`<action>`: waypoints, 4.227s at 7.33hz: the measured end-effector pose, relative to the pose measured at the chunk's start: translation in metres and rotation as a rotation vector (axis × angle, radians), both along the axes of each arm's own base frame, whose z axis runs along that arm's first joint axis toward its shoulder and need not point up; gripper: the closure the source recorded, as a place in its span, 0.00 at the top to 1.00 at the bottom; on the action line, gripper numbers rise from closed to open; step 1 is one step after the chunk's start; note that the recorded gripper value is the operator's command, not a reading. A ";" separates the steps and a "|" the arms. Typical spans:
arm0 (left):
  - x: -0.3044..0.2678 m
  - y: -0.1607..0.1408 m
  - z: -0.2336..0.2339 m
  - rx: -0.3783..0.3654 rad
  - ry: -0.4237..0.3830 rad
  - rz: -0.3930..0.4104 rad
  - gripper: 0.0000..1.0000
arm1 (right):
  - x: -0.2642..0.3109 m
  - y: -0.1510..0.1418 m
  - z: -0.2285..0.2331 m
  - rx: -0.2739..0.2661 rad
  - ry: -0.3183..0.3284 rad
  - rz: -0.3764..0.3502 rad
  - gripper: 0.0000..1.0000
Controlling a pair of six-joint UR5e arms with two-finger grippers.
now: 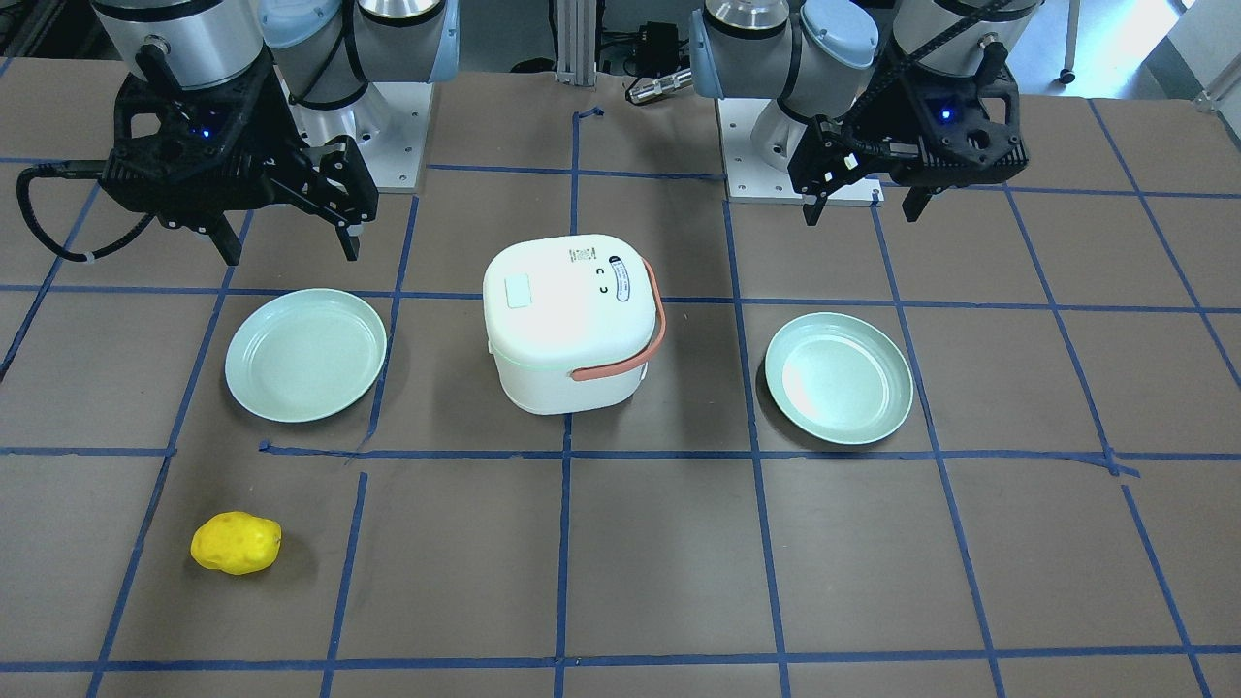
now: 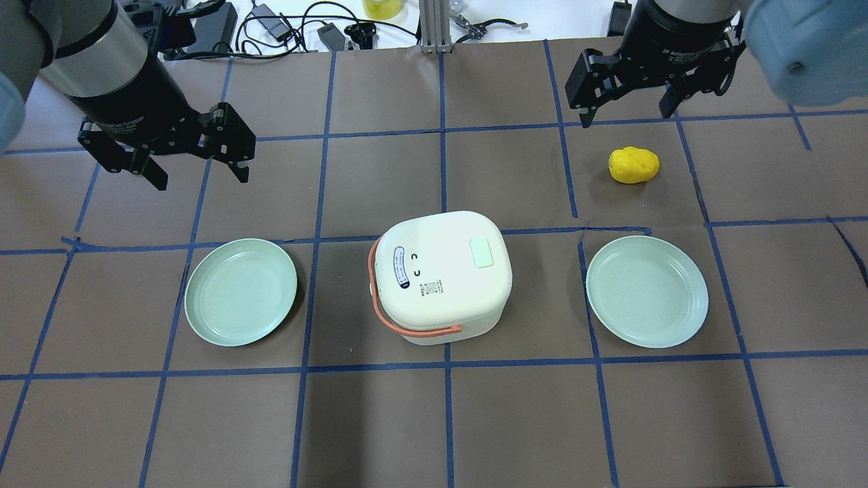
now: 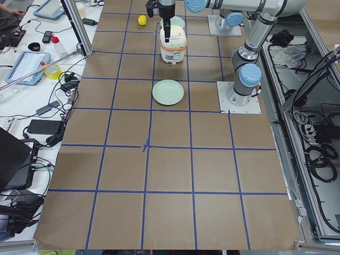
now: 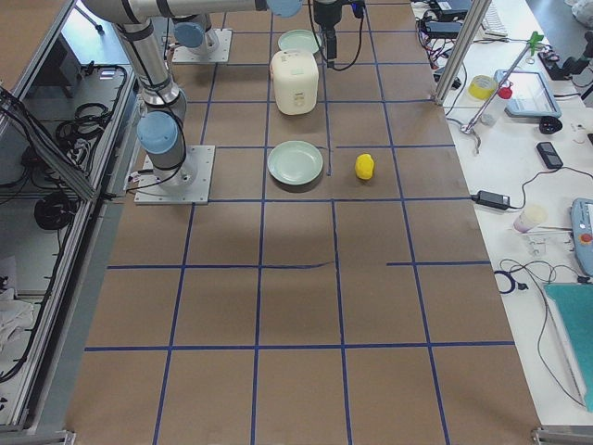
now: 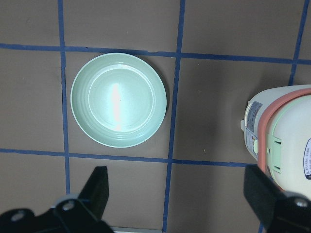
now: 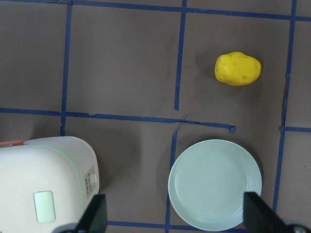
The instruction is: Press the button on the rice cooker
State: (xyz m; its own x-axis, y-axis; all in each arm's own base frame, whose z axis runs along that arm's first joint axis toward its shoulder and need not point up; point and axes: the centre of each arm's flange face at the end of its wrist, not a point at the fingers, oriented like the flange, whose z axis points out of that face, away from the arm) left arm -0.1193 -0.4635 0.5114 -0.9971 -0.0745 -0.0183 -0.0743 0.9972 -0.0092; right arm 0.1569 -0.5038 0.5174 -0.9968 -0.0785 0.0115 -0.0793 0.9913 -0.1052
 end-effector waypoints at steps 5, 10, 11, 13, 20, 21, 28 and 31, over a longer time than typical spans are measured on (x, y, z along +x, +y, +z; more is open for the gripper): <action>0.000 0.000 0.000 0.000 0.000 0.000 1.00 | 0.000 0.000 0.000 0.001 0.001 0.001 1.00; 0.000 0.000 0.000 0.000 0.000 0.000 1.00 | 0.002 0.001 0.000 0.004 0.001 0.004 0.72; 0.000 0.000 0.000 0.000 0.000 0.000 1.00 | 0.003 0.001 0.000 0.004 0.000 0.005 0.42; 0.000 0.000 0.000 0.000 0.000 0.000 1.00 | 0.006 0.003 -0.002 0.010 -0.002 0.007 0.01; 0.000 0.000 0.000 0.000 0.000 0.000 1.00 | 0.133 0.062 -0.096 0.145 -0.033 -0.052 0.00; 0.000 0.000 0.000 0.000 0.000 0.000 1.00 | 0.141 0.068 -0.112 0.143 -0.024 -0.042 0.00; 0.000 0.000 0.000 0.000 0.000 0.000 1.00 | 0.162 0.081 -0.157 0.115 0.001 0.016 0.00; 0.000 0.000 0.000 0.000 0.000 0.000 1.00 | 0.163 0.076 -0.162 0.108 0.002 0.018 0.05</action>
State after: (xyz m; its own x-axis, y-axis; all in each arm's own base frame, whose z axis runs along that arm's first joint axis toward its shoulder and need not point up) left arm -0.1193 -0.4635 0.5114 -0.9970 -0.0747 -0.0183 -0.0746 0.9972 -0.0092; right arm 0.3200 -0.4277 0.3559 -0.9952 -0.0976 0.0039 -0.0976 0.9952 0.0021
